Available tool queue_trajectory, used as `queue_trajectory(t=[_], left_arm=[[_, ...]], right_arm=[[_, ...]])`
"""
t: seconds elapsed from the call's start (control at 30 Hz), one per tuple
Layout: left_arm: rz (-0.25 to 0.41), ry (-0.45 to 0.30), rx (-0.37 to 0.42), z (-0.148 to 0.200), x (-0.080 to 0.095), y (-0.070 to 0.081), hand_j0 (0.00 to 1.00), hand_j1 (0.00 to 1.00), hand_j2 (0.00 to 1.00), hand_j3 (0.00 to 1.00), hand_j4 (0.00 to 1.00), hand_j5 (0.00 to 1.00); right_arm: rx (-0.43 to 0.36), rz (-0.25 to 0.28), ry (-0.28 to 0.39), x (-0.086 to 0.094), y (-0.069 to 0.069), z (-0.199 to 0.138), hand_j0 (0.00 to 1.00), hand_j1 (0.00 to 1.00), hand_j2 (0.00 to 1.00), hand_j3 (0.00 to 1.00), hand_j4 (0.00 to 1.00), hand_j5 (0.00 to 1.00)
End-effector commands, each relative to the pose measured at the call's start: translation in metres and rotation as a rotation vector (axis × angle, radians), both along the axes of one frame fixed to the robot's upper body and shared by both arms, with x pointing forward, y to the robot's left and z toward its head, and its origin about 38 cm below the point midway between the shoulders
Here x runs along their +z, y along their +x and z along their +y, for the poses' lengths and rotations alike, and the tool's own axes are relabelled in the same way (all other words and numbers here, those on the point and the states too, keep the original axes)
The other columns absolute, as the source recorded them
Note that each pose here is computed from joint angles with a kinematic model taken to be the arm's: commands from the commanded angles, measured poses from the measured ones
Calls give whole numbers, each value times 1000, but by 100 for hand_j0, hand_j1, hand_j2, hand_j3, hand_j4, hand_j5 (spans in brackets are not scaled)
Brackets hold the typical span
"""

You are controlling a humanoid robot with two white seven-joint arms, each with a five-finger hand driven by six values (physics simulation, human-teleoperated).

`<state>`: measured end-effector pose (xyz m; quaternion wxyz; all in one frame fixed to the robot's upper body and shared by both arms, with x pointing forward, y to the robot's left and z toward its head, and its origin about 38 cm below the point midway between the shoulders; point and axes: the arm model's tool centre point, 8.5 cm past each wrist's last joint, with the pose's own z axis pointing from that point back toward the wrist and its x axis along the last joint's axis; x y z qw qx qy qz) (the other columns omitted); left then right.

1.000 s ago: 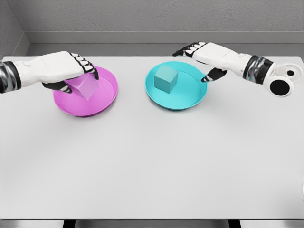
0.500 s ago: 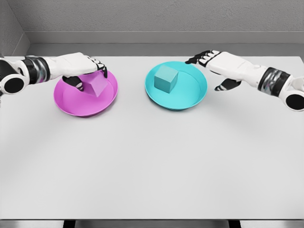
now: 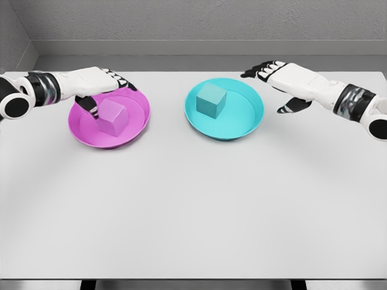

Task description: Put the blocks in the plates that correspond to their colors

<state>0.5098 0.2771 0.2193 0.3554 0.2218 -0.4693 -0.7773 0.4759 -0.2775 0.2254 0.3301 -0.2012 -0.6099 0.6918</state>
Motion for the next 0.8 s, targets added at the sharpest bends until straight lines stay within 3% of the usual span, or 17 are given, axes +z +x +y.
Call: queue_trajectory(t=[0.0, 0.1, 0.2, 0.33, 0.43, 0.47, 0.5, 0.77], left_arm=[[1, -3, -1, 1, 0, 0, 100, 100, 100, 100, 100, 100], [-20, -3, -31, 13, 13, -9, 100, 100, 100, 100, 100, 100], [5, -114, -218, 40, 44, -51, 100, 100, 100, 100, 100, 100], [11, -235, -72, 106, 78, -73, 100, 100, 100, 100, 100, 100], [84, -233, -13, 129, 52, -89, 100, 100, 100, 100, 100, 100], [148, -238, -4, 130, 24, -99, 100, 100, 100, 100, 100, 100], [164, -236, 1, 132, 19, -104, 100, 100, 100, 100, 100, 100], [170, -227, 31, 144, 17, -108, 100, 100, 100, 100, 100, 100]], right_arm=[[-10, -4, 14, 2, 0, -3, 100, 100, 100, 100, 100, 100], [-14, -6, 15, 3, 0, -5, 100, 100, 100, 100, 100, 100], [-19, -7, 15, 4, 0, -7, 100, 100, 100, 100, 100, 100], [-32, 0, -7, 2, -2, -17, 100, 100, 100, 100, 100, 100], [-31, 4, -5, 0, -3, -16, 100, 100, 100, 100, 100, 100], [-31, 11, -6, -3, -4, -17, 100, 100, 100, 100, 100, 100], [-32, 14, -7, -5, -5, -17, 100, 100, 100, 100, 100, 100], [-48, 23, -2, -9, -7, -24, 100, 100, 100, 100, 100, 100]])
